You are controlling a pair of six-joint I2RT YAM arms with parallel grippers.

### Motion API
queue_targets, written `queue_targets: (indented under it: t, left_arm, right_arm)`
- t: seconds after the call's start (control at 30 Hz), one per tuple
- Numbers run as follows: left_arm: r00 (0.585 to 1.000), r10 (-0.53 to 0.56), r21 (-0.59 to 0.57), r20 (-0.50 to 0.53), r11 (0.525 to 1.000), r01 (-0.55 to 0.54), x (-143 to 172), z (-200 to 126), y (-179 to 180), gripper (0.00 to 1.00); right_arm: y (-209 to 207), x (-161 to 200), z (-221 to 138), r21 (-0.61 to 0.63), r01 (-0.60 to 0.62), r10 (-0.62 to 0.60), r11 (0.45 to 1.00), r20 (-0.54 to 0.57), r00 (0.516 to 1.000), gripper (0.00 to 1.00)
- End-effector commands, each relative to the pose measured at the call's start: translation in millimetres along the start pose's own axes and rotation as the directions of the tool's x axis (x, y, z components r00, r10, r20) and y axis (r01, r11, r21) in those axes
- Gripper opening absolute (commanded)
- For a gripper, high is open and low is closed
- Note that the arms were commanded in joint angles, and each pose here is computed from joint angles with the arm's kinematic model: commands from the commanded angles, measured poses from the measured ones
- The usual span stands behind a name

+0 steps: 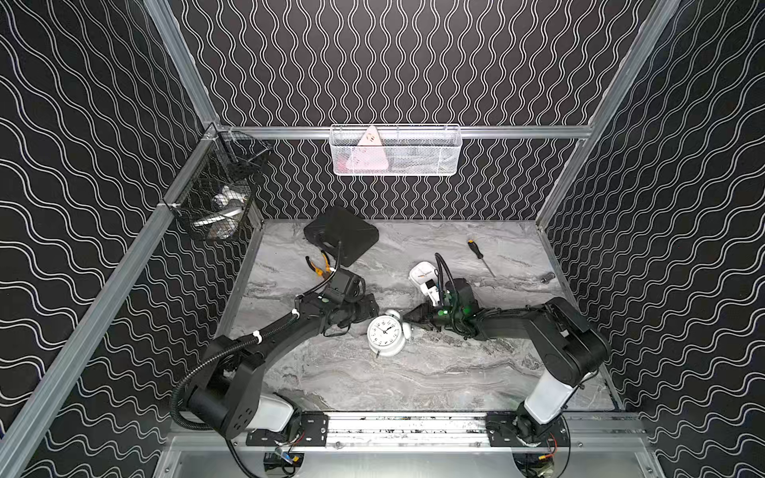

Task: Insert the battery into the alarm
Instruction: Adjust the alarm at the center of the board.

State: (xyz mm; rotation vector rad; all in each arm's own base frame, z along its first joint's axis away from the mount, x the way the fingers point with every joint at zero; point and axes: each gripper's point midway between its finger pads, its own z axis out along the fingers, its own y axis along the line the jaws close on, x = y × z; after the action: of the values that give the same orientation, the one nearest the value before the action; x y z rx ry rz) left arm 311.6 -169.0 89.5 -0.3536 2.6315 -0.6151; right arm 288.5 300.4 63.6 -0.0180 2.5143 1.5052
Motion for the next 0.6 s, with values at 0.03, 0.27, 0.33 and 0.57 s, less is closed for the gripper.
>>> queue_targets:
  t: [0.03, 0.27, 0.33, 0.57]
  left_arm:
    - [1.0, -0.026, 0.021, -0.005, 0.999, 0.027, 0, 2, 2, 0.87]
    - [0.999, -0.043, 0.04, -0.017, 0.998, 0.044, 1, 7, 4, 0.9]
    - [0.999, -0.046, 0.043, -0.02, 0.998, 0.046, 1, 8, 4, 0.91]
    - [0.999, -0.031, 0.052, -0.021, 0.998, 0.032, 0, 15, 3, 0.85]
  right_arm:
    - [-14, 0, 0, 0.052, 0.041, -0.04, 0.998, -0.021, 0.999, 0.21]
    - [-30, 1, -9, 0.15, 0.058, -0.055, 0.987, -0.027, 0.998, 0.46]
    - [-31, 3, -14, 0.17, 0.055, -0.053, 0.984, -0.019, 0.998, 0.52]
    - [-36, 27, -48, 0.255, 0.025, -0.034, 0.967, 0.029, 0.999, 0.5]
